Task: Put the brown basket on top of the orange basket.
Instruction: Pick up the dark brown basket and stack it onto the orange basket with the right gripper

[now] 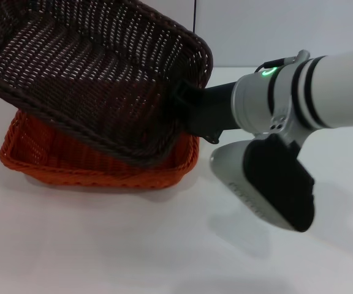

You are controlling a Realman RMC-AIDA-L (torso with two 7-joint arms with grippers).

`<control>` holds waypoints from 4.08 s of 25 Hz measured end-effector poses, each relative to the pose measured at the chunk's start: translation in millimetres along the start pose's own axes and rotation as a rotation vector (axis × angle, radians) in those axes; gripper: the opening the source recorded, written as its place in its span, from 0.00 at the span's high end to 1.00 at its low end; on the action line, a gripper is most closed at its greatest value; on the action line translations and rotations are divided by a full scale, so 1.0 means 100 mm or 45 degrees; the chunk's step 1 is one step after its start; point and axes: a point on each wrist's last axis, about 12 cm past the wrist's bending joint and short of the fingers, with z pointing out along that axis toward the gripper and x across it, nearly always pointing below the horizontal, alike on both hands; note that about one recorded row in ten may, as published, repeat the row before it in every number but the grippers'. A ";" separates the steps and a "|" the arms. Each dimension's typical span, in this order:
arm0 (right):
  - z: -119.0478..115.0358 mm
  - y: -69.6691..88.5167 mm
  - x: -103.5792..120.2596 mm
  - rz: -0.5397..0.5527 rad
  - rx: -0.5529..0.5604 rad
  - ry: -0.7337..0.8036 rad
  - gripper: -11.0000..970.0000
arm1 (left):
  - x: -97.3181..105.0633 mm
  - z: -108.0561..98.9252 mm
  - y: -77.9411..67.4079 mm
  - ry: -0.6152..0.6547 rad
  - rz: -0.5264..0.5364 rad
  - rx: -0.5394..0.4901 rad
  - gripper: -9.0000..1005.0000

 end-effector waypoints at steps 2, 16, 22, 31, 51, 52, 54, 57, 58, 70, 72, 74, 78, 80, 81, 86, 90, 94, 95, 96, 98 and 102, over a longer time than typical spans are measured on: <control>-0.04 0.01 0.04 -0.011 -0.006 -0.021 0.86 | 0.00 0.00 0.00 0.000 -0.001 0.000 0.24; -0.26 -0.03 0.41 -0.035 -0.037 -0.140 0.86 | 0.04 -0.03 -0.01 0.018 -0.067 -0.017 0.24; -0.27 0.02 0.50 -0.058 -0.076 -0.169 0.86 | 0.07 -0.05 0.01 0.034 -0.094 -0.021 0.24; -0.28 0.07 0.66 -0.034 -0.131 -0.225 0.86 | 0.06 -0.04 0.00 0.029 -0.090 -0.013 0.24; -0.01 0.05 0.76 -0.065 -0.147 -0.223 0.86 | 0.04 -0.01 -0.03 0.023 -0.091 -0.006 0.24; 0.00 0.06 0.75 -0.070 -0.148 -0.226 0.86 | 0.03 -0.01 -0.03 0.022 -0.091 -0.007 0.24; 0.01 0.08 0.74 -0.076 -0.148 -0.225 0.86 | 0.03 -0.01 -0.02 0.020 -0.091 -0.008 0.24; 0.04 0.11 0.74 -0.064 -0.134 -0.217 0.86 | 0.04 -0.01 -0.02 0.022 -0.092 -0.009 0.24; 0.05 0.14 0.72 -0.040 -0.103 -0.217 0.86 | 0.04 -0.02 -0.01 0.024 -0.091 -0.011 0.24; 0.15 0.28 0.63 -0.032 -0.072 -0.157 0.86 | 0.05 -0.04 0.00 0.031 -0.090 -0.013 0.24; 0.15 0.28 0.61 -0.008 -0.069 -0.152 0.86 | 0.05 -0.04 0.00 0.031 -0.090 -0.013 0.24; 0.15 0.27 0.60 0.002 -0.066 -0.146 0.86 | 0.06 -0.04 0.00 0.033 -0.090 -0.013 0.24; 0.15 0.27 0.59 0.024 -0.064 -0.124 0.80 | 0.06 -0.04 -0.01 0.035 -0.090 -0.010 0.24; 0.15 0.27 0.59 0.028 -0.066 -0.119 0.76 | 0.06 -0.04 -0.01 0.034 -0.090 -0.009 0.24; 0.14 0.27 0.58 0.031 -0.069 -0.111 0.72 | 0.06 -0.03 -0.02 0.034 -0.091 -0.008 0.24; 0.09 0.24 0.58 0.050 -0.085 -0.067 0.57 | 0.05 -0.02 -0.02 0.033 -0.091 -0.006 0.24; 0.00 0.24 0.57 0.050 -0.065 -0.036 0.57 | 0.05 -0.02 -0.03 0.031 -0.091 -0.004 0.24; -0.04 0.26 0.56 0.050 -0.067 -0.016 0.57 | 0.04 -0.01 -0.03 0.031 -0.090 -0.004 0.24; -0.06 0.28 0.55 0.050 -0.071 -0.011 0.57 | 0.04 -0.01 -0.02 0.030 -0.090 -0.004 0.24; -0.07 0.29 0.55 0.049 -0.073 -0.007 0.57 | 0.04 -0.01 -0.02 0.030 -0.090 -0.004 0.24; -0.09 0.32 0.53 0.053 -0.073 0.000 0.57 | 0.04 -0.01 -0.02 0.029 -0.088 -0.004 0.24; -0.11 0.34 0.50 0.061 -0.066 0.006 0.57 | 0.04 -0.01 -0.02 0.030 -0.085 0.000 0.24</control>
